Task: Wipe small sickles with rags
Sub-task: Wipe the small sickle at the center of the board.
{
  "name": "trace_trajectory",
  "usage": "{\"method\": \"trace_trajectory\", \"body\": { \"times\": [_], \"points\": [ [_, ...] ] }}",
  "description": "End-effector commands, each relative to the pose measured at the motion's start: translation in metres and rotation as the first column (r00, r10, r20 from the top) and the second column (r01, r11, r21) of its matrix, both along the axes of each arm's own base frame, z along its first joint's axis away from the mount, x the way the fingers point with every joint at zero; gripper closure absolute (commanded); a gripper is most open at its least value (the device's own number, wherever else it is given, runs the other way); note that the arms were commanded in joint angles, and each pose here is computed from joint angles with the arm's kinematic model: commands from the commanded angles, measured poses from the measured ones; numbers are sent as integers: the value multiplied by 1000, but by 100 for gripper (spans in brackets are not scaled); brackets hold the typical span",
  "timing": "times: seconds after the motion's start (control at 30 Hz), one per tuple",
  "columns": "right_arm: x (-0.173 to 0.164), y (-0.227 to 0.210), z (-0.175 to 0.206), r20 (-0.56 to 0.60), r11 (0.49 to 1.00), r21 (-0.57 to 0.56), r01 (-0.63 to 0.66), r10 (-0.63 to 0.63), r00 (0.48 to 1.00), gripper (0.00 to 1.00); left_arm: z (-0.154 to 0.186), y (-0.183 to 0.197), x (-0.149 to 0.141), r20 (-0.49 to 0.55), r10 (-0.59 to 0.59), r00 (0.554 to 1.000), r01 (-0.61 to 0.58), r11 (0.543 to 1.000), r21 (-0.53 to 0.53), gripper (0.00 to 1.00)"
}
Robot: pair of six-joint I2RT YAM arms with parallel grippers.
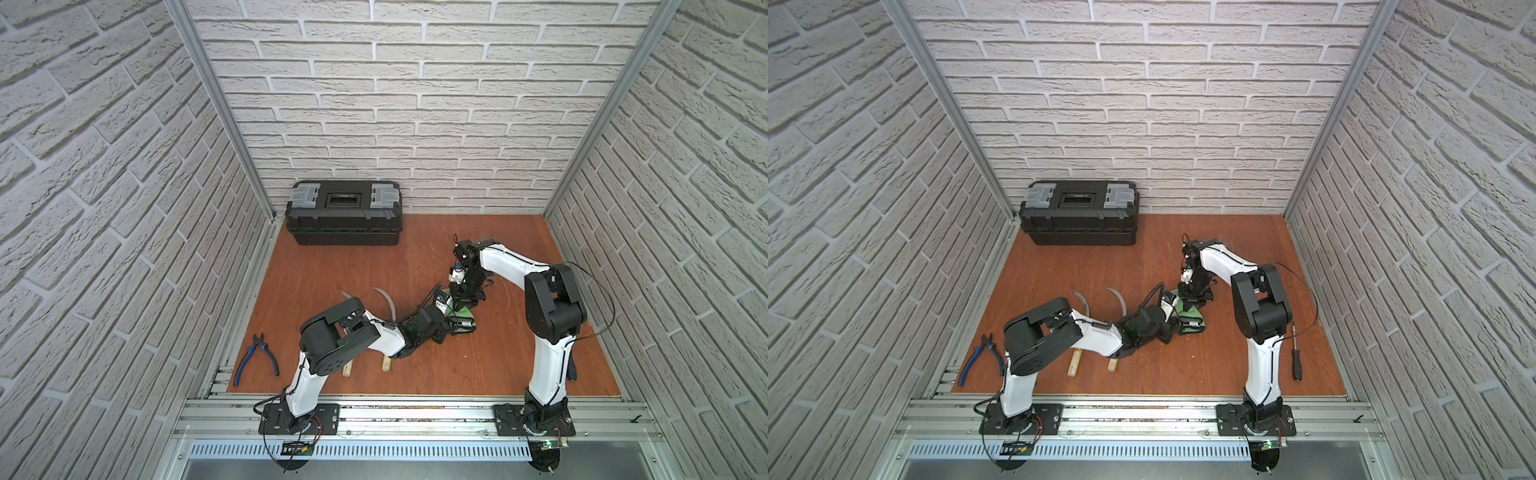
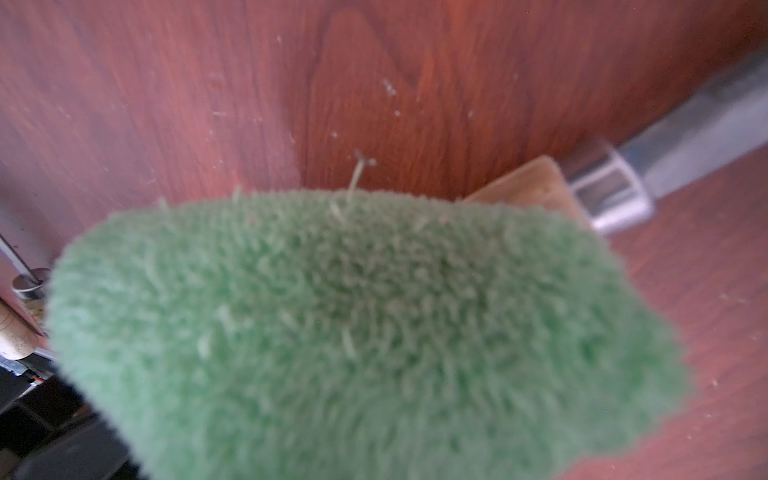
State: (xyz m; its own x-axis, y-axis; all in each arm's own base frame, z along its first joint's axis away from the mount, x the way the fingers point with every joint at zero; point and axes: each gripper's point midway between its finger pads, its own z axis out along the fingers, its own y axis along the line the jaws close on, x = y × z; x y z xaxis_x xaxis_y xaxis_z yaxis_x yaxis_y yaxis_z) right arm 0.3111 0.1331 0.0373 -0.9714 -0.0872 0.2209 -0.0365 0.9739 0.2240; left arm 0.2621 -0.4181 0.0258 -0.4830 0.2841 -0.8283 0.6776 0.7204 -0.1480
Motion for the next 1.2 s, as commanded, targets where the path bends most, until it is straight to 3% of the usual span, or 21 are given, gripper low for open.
{"method": "trace_trajectory", "body": {
  "times": [0.0, 0.3, 0.57, 1.0, 1.17],
  "points": [
    [53, -25, -20, 154, 995, -86, 43, -29, 988, 97, -11, -12, -42, -35, -178, 983, 178, 984, 0, 100],
    [59, -46, 10, 209, 994, -106, 40, -17, 978, 97, -14, -18, -57, -21, -239, 971, 240, 971, 14, 100],
    [22, -18, 44, 236, 999, 45, -9, -2, 972, 97, -12, -23, -58, 15, -259, 966, 258, 966, 30, 100],
    [-45, -7, 0, 100, 999, 26, -33, 30, 995, 97, -4, -24, -53, 74, -235, 969, 234, 972, 22, 100],
    [-43, -26, -15, 76, 995, -90, -29, 36, 996, 97, -3, -22, -53, 83, -234, 969, 233, 972, 23, 100]
  ]
}}
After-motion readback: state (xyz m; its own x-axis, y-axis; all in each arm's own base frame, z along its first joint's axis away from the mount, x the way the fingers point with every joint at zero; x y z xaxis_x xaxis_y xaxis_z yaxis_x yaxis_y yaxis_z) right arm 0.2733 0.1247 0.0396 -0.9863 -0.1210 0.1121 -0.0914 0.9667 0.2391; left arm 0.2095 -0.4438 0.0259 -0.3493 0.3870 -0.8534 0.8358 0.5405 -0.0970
